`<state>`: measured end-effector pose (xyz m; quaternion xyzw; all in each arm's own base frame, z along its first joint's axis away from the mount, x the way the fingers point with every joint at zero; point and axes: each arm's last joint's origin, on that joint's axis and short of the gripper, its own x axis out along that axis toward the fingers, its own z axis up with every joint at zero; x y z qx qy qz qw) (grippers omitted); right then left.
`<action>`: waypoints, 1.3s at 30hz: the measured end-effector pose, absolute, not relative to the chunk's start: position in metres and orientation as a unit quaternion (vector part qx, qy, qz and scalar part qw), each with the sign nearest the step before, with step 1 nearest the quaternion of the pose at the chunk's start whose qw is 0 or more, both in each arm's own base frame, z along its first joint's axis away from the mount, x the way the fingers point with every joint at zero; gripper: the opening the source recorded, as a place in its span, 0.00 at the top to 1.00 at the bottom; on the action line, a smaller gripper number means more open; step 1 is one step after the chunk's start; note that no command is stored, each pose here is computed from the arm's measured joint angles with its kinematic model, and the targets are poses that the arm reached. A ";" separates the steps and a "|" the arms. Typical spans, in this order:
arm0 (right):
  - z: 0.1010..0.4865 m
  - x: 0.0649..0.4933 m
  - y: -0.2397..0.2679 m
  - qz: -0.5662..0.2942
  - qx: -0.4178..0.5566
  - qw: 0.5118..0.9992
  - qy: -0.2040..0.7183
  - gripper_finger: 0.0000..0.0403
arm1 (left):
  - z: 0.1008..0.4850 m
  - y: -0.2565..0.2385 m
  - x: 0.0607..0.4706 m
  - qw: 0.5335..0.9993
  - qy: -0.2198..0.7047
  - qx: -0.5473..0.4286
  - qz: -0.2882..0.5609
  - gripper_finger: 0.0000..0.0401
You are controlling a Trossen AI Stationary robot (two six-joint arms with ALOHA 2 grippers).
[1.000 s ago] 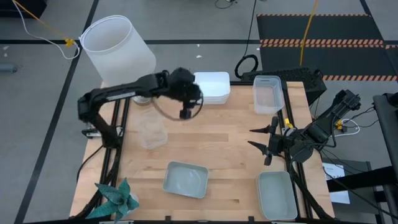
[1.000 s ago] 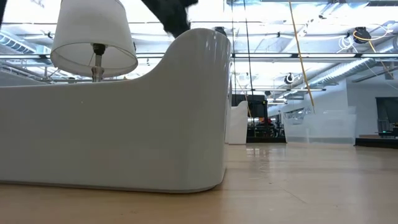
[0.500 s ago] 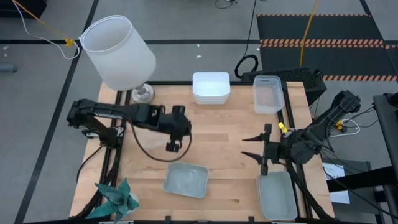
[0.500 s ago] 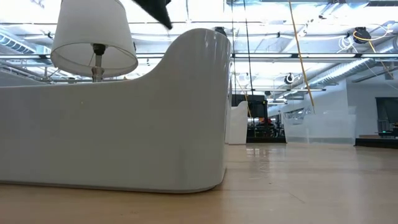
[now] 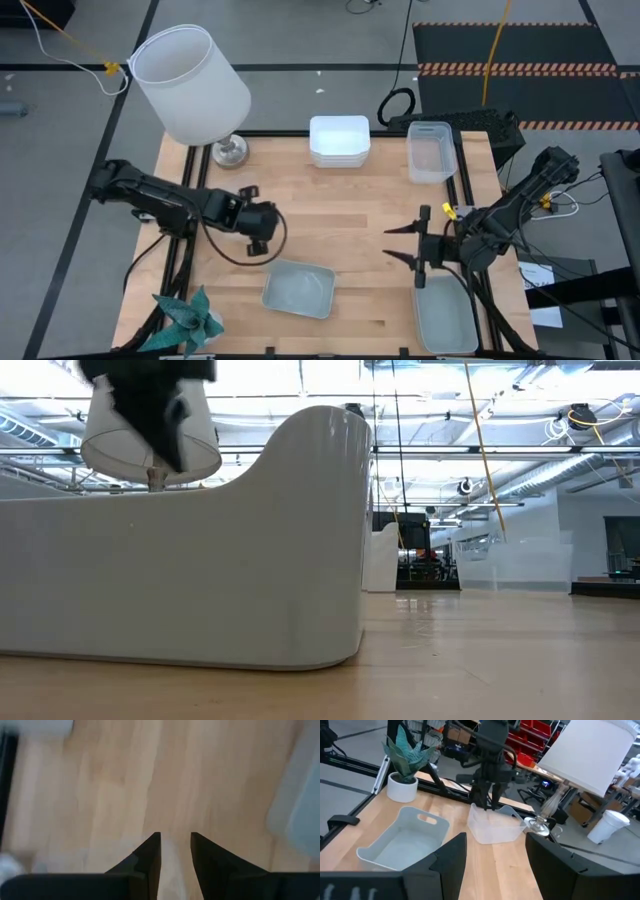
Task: Stack baskets by color
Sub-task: Stack the left transparent bin on the transparent bins
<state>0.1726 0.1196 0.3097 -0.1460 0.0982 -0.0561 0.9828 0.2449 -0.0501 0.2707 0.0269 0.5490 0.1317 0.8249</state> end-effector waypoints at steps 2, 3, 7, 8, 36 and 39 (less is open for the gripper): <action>0.311 0.172 0.118 -0.057 -0.148 0.983 0.095 0.51 | 0.265 -0.047 0.235 0.820 0.551 0.001 0.154 0.69; 0.312 0.171 0.118 -0.058 -0.147 0.983 0.095 0.51 | 0.261 -0.046 0.231 0.815 0.555 -0.012 0.168 0.67; 0.311 0.172 0.116 -0.059 -0.151 0.982 0.097 0.51 | 0.244 -0.042 0.212 0.780 0.585 -0.045 0.217 0.56; 0.312 0.172 0.116 -0.059 -0.151 0.982 0.097 0.51 | 0.242 -0.042 0.209 0.775 0.589 -0.051 0.225 0.54; 0.312 0.172 0.117 -0.059 -0.153 0.982 0.095 0.51 | 0.220 -0.090 0.172 0.762 0.629 0.033 0.148 0.53; 0.312 0.172 0.117 -0.059 -0.153 0.982 0.094 0.51 | 0.208 -0.084 0.167 0.748 0.642 0.042 0.162 0.54</action>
